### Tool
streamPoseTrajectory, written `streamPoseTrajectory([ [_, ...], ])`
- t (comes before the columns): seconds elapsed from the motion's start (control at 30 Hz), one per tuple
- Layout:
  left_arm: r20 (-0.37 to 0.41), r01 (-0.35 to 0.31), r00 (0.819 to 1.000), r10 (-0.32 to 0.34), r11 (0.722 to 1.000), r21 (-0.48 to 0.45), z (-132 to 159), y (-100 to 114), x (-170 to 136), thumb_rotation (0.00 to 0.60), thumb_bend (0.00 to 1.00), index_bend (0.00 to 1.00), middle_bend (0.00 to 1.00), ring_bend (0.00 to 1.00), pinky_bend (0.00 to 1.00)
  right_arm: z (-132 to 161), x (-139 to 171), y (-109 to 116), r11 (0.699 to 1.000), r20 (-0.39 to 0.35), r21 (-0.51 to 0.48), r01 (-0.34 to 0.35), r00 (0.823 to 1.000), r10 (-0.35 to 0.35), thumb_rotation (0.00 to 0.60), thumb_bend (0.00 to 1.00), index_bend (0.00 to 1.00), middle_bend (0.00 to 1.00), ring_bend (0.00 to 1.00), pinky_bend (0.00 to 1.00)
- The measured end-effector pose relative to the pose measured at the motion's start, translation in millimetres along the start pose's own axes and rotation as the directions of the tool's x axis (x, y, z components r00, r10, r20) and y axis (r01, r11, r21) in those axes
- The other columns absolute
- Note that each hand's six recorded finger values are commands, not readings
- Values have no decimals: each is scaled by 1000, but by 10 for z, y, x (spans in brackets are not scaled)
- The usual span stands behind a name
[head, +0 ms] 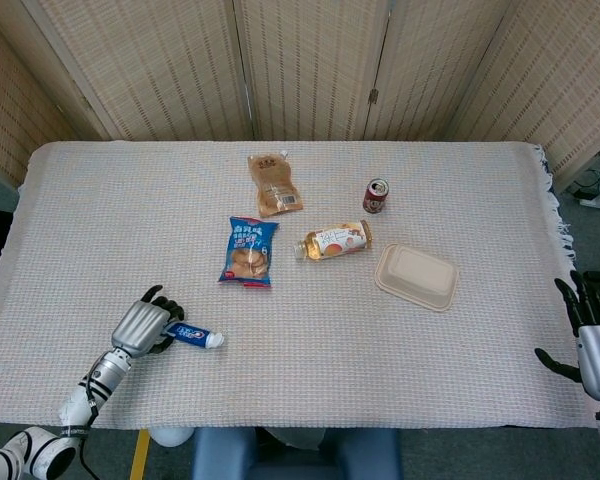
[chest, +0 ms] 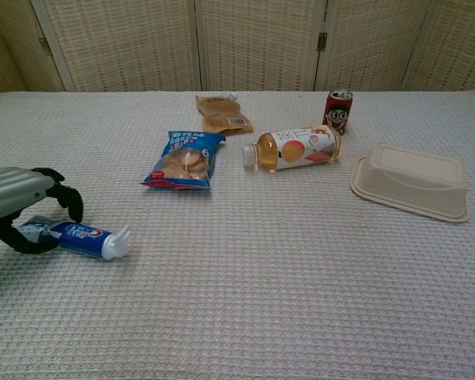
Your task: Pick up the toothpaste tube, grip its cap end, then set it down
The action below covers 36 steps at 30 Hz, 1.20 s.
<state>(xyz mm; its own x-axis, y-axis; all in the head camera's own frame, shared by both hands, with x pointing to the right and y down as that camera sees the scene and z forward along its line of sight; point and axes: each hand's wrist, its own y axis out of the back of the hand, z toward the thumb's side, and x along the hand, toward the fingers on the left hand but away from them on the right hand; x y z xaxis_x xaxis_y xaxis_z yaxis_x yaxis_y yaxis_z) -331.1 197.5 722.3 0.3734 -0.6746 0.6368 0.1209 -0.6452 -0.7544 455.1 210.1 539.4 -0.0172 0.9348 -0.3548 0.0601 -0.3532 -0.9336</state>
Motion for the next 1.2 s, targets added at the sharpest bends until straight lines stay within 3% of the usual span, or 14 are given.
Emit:
streamPoseTrajectory([
  [0.2, 5, -13, 1000, 14, 1000, -18, 6, -16, 28, 600, 408, 564, 576, 474, 238, -9, 14, 1, 1000, 4, -1, 0, 1000, 0, 600, 204, 0, 18, 50, 36],
  [0.33, 9, -29, 1000, 29, 996, -79, -6, -10, 43, 600, 476, 652, 676, 559, 331, 15, 13, 6, 1000, -7, -1, 0, 1000, 0, 600, 204, 0, 19, 50, 36],
  [0.43, 14, -53, 998, 56, 989, -140, -31, 37, 47, 600, 505, 689, 718, 596, 348, 73, -2, 18, 1000, -31, -1, 0, 1000, 0, 600, 205, 0, 21, 50, 36],
  [0.63, 35, -127, 990, 139, 966, -225, -55, 266, 35, 600, 531, 707, 737, 616, 353, 364, -80, 53, 1000, -134, -22, -18, 991, 15, 600, 204, 0, 21, 49, 36],
  [0.73, 54, -133, 987, 152, 955, -264, -6, 377, 35, 600, 562, 713, 746, 638, 375, 616, -133, 77, 999, -230, -21, -41, 973, 35, 600, 204, 6, 21, 45, 36],
  [0.83, 75, -132, 984, 160, 946, -295, 73, 502, 39, 600, 589, 719, 753, 656, 424, 948, -192, 95, 997, -348, -17, -81, 935, 70, 600, 204, 51, 24, 41, 36],
  [0.93, 99, -126, 981, 167, 935, -332, 183, 630, 51, 600, 613, 720, 754, 657, 447, 1318, -248, 104, 993, -465, -7, -119, 880, 103, 600, 205, 123, 42, 45, 36],
  [1.07, 135, -103, 977, 165, 920, -378, 365, 780, 95, 600, 636, 720, 756, 656, 458, 1850, -308, 106, 991, -604, 21, -133, 788, 118, 600, 248, 203, 68, 47, 36],
  [1.2, 174, -85, 971, 165, 915, -395, 566, 914, 174, 600, 646, 725, 761, 659, 465, 2305, -319, 68, 989, -693, 32, -145, 710, 127, 600, 286, 235, 71, 46, 36],
])
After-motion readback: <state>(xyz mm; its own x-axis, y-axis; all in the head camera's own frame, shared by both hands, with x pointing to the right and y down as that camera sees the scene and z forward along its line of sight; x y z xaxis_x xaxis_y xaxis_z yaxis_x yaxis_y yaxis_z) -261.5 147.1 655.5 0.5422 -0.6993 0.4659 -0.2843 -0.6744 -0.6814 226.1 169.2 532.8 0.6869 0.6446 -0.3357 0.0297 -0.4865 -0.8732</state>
